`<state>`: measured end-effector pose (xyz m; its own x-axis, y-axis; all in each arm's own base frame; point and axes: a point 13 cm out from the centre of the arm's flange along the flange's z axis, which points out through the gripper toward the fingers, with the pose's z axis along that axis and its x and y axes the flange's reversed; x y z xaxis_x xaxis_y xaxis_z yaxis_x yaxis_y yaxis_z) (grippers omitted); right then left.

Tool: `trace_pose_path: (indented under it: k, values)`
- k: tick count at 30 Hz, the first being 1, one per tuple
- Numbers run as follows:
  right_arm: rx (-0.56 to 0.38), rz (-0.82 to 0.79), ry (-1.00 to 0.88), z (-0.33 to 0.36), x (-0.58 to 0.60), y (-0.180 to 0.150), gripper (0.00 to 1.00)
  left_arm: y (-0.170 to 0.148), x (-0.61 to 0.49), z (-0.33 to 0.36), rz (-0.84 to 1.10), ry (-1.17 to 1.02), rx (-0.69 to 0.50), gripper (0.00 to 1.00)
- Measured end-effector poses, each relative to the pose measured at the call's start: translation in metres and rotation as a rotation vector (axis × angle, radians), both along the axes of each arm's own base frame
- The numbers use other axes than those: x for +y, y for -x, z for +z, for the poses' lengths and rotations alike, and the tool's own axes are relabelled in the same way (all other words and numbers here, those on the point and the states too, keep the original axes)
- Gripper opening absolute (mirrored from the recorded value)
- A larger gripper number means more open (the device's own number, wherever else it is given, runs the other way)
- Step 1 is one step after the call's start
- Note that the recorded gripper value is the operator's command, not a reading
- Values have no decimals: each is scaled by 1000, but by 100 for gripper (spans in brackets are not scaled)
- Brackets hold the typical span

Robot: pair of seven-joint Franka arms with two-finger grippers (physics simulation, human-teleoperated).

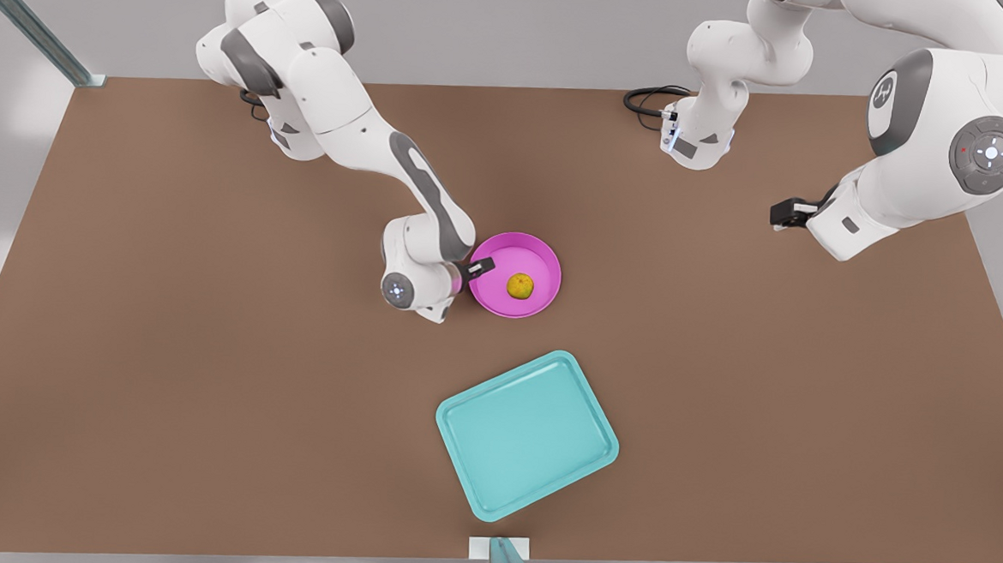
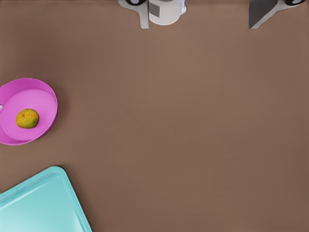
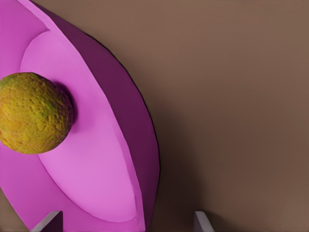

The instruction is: Place the orange on the plate with the left arm and the plate on the tray with the right arm

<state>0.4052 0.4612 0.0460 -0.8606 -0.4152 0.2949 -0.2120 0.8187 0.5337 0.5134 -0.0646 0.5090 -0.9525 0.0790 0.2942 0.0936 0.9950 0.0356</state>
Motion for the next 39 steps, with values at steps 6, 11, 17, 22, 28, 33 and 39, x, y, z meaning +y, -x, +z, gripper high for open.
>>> trace_pose_path:
  k: [6,11,17,22,28,33,39]
  values:
    - [-10,20,-17,2,-1,-2,83,2,0,0,-10,2,6,100]
    - [-15,31,-31,4,-2,-4,44,2,-1,0,-16,11,9,100]
    - [-16,48,-32,-1,-3,-3,33,4,-2,1,-22,17,14,100]
    - [-27,55,-44,2,0,-8,25,5,-3,1,-25,19,17,100]
    - [-39,62,-58,7,3,-12,21,5,-3,0,-28,20,19,100]
    - [-48,54,-77,18,1,-25,21,6,-3,1,-31,20,23,100]
    - [-62,13,-106,37,-15,-61,21,6,-7,0,-35,29,30,100]
